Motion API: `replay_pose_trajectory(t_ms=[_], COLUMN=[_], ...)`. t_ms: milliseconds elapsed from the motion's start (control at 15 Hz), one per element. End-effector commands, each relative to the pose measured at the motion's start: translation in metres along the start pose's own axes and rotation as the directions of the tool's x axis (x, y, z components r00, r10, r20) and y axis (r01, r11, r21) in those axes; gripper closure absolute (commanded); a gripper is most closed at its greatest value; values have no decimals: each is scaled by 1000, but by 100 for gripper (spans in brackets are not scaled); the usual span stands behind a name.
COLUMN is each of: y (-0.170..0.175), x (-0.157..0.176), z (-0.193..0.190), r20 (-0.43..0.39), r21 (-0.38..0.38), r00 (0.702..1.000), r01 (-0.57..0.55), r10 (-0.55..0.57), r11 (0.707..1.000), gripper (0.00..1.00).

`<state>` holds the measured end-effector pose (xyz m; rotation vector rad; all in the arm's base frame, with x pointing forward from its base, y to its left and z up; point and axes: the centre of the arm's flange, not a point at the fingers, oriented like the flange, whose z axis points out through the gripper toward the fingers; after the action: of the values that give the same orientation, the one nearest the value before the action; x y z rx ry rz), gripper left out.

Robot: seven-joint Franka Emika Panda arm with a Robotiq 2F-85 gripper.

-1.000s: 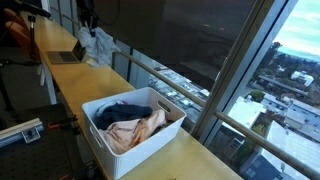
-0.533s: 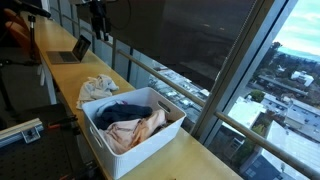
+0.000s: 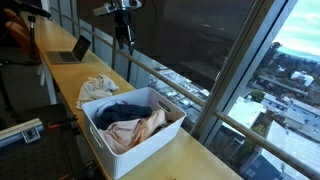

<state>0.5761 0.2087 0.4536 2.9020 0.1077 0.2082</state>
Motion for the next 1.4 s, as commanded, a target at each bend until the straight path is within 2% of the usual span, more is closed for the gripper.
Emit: replay_pose_trajectory(t_ms=[0,267,467,1000,1333], y=[59,121,147,173,185], x=[1,0,-9,-38,-62], z=[51,113,162,273,325], r20=[-17,9,46,159,223], r21=[-31,-41,-46,-29,-17], r00=[999,994,986,962,938], r01=[-29,-107,-155,-220,-268], r10=[28,107,157,222,265], r11=[999,993,987,975,963], gripper=[0,0,0,0,0])
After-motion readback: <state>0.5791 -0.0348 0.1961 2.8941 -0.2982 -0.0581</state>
